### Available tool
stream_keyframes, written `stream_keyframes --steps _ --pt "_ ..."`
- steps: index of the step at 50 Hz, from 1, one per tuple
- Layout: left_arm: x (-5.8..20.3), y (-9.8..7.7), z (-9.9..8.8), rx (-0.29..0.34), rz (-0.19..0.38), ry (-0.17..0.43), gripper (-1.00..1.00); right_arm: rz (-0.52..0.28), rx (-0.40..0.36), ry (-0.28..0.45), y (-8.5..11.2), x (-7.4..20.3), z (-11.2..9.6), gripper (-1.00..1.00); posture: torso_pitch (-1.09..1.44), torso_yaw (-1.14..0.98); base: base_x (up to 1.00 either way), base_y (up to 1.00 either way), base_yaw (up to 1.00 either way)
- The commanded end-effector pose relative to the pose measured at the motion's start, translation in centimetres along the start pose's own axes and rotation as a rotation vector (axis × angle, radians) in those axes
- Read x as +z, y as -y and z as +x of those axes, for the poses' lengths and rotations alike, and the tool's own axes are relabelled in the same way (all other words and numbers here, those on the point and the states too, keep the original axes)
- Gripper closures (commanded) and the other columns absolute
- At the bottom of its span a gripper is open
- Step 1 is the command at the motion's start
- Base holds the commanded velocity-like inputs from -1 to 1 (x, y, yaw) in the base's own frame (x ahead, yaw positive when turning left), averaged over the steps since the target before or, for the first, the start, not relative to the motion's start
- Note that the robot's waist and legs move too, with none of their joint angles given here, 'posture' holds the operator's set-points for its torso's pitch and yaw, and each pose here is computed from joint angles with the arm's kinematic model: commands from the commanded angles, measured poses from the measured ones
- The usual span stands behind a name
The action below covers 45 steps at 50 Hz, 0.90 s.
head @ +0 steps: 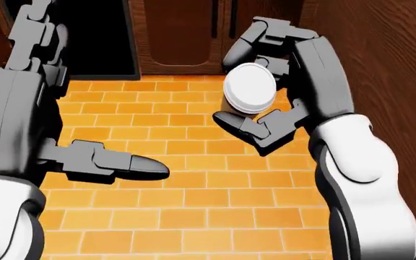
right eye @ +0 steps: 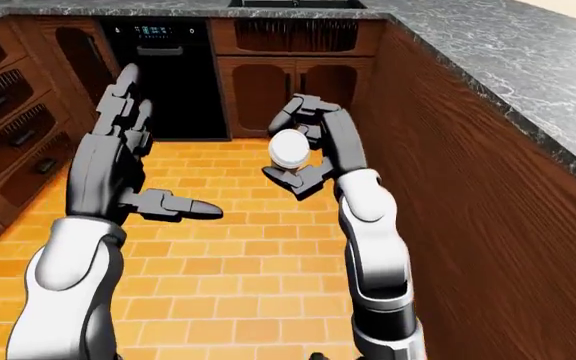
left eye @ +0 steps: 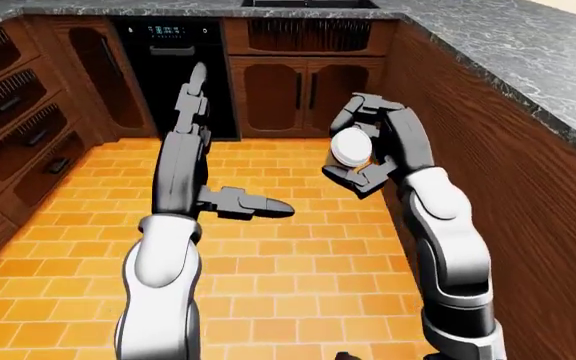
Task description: Move the drinks to the dining counter.
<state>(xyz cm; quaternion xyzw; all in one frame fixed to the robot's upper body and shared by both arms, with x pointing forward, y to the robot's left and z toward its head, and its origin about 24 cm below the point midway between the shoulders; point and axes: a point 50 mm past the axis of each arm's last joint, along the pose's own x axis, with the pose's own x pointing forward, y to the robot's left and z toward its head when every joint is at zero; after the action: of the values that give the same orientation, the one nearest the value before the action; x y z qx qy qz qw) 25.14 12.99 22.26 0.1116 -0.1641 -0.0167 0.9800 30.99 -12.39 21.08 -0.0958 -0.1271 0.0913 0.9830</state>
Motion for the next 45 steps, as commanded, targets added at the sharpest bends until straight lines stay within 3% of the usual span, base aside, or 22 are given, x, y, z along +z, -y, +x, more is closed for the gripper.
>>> stream_keyframes --steps 1,21,45 --pt "1.0 -0.1 0.0 0.004 -0.001 0.053 -1.0 -0.021 -0.02 0.072 0.4 1.5 0.0 1.0 0.0 0.0 0.0 0.0 0.0" --pt "2.0 -0.4 0.1 0.011 0.0 0.069 -1.0 0.002 -0.055 0.112 1.2 4.3 -1.4 1.0 0.0 0.0 0.0 0.0 -0.94" --pt "2.4 -0.3 0.1 0.008 -0.001 0.076 -1.0 0.009 -0.062 0.126 1.4 4.7 -1.7 1.0 0.0 0.0 0.0 0.0 -1.0"
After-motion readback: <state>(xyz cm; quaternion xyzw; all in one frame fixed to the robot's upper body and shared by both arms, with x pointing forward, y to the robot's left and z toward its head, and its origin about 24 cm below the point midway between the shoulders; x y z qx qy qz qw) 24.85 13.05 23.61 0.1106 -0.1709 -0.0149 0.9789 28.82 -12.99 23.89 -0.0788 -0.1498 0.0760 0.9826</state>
